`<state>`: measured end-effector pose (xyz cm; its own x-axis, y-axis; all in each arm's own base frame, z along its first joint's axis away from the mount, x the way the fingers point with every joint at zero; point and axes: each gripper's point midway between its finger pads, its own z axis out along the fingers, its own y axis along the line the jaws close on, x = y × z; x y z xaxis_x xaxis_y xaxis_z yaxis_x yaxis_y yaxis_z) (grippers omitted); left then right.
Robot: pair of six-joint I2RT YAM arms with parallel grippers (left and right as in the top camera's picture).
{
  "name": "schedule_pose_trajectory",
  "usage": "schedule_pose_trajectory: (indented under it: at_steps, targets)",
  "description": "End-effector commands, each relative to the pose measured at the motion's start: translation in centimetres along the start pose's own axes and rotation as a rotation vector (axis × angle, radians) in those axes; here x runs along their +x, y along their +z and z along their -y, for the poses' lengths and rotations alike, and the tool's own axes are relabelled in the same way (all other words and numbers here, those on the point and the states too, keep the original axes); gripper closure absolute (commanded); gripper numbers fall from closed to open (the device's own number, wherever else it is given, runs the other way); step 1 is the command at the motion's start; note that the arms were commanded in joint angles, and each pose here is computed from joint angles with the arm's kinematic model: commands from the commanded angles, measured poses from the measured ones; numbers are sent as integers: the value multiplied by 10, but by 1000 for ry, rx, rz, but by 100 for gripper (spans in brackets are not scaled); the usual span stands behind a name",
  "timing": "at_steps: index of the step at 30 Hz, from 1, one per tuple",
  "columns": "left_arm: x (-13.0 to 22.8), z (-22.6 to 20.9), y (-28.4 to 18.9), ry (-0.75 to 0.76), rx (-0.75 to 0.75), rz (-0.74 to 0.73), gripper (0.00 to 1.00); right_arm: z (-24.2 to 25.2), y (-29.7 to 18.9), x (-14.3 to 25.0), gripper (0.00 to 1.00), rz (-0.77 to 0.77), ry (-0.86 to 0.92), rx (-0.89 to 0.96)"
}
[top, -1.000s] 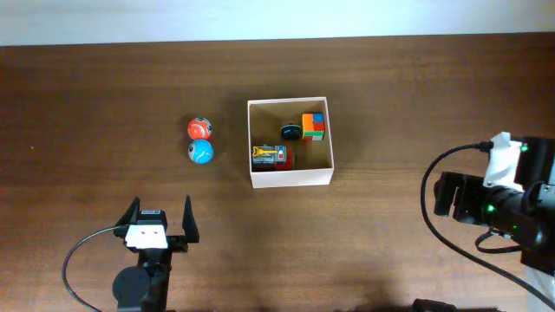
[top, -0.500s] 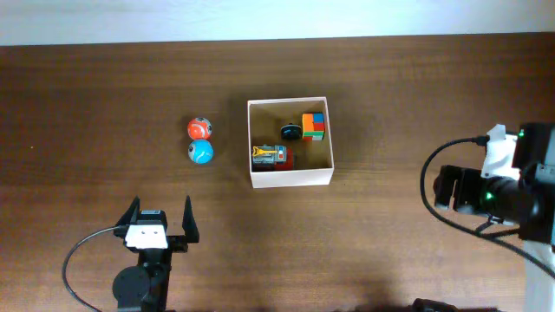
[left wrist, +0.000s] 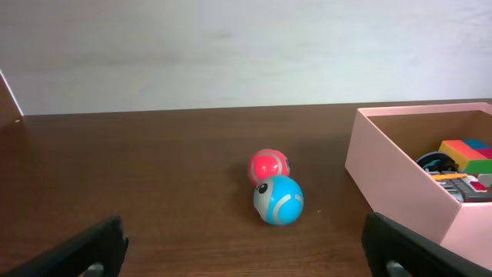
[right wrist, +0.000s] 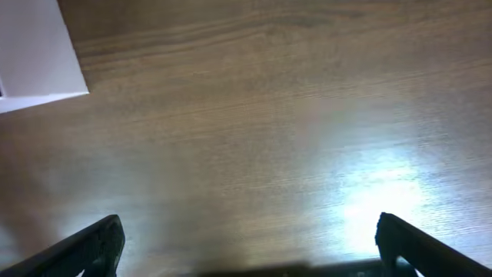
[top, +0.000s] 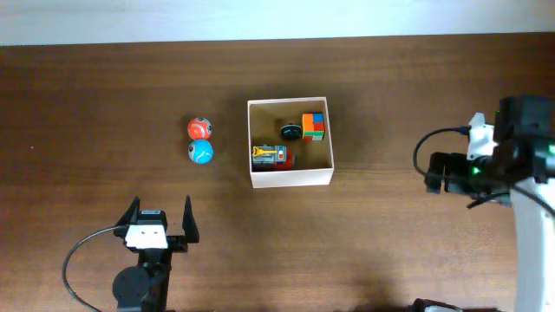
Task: Pack container
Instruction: 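Move the left gripper over the blue ball and lower onto it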
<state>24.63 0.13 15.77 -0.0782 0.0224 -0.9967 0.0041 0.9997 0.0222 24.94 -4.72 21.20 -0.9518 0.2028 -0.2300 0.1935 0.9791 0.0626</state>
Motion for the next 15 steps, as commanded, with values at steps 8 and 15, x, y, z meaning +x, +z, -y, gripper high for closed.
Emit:
schedule_pose_trajectory:
  at_steps: [8,15]
  targets:
    - [-2,-9,0,18,-48,10,1,7,31,-2,1,-123,11,12]
    - [-42,4,-4,26,26,175,1,16,31,-3,1,-123,8,65]
